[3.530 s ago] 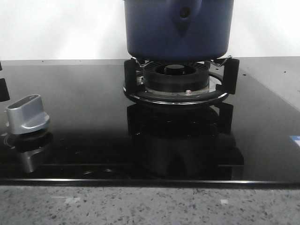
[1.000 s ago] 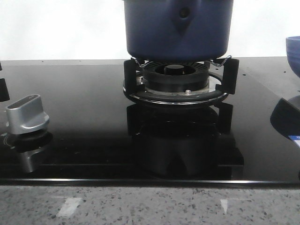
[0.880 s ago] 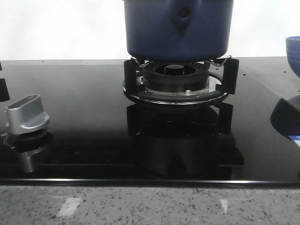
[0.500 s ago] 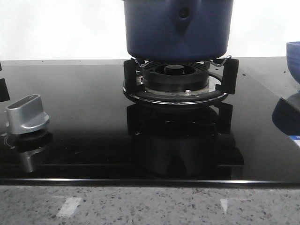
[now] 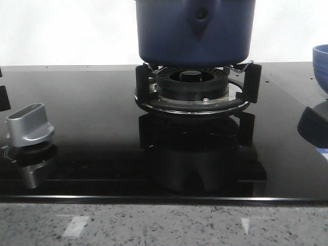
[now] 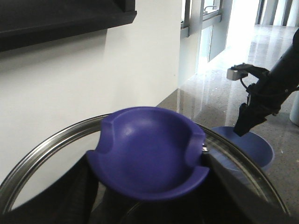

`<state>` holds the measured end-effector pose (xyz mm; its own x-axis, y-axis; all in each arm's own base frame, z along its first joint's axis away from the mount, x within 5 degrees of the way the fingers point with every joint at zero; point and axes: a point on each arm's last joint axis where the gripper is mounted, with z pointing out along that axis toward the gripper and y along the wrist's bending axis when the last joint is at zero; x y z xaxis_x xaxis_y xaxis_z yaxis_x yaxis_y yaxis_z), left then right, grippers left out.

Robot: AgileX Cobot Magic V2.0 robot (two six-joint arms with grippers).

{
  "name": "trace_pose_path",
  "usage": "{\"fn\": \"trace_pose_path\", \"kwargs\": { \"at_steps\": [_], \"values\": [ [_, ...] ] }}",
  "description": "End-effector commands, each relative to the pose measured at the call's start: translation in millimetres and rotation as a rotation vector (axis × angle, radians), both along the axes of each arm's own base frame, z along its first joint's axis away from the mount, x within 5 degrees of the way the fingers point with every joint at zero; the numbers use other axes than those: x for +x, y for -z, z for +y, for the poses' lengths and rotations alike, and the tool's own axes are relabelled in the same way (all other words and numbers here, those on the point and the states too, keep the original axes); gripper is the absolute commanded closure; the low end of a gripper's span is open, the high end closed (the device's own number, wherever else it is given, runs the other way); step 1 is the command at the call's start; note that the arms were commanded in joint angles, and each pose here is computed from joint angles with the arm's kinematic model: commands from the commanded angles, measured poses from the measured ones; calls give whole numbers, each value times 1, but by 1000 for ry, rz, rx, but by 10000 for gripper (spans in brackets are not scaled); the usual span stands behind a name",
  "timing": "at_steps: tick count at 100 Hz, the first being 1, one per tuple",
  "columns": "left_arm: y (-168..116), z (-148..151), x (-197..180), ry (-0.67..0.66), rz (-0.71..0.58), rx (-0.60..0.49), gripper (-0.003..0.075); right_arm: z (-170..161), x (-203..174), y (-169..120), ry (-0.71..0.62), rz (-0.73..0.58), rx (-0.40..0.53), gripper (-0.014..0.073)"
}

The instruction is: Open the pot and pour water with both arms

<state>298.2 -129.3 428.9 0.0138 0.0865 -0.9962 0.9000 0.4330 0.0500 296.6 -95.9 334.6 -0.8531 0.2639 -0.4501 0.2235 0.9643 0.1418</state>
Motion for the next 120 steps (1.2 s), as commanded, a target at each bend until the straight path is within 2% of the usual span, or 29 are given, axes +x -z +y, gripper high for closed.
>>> {"fn": "trace_pose_path", "kwargs": {
  "at_steps": [1,24,57,75,120],
  "values": [
    [-31,-9,-19,44,-49,-119,478,3,-13,-40,5,-121,-40,191],
    [-21,-39,-17,61,-32,-108,478,13,-35,-67,-4,-180,-62,191],
    [13,-74,1,106,14,-71,478,20,-50,-81,-10,-224,-56,191],
    [25,-80,13,112,40,-111,478,21,-50,-80,-13,-216,-51,191],
    [38,-86,19,137,48,-90,478,21,-50,-80,-12,-220,-47,191]
  ]
}}
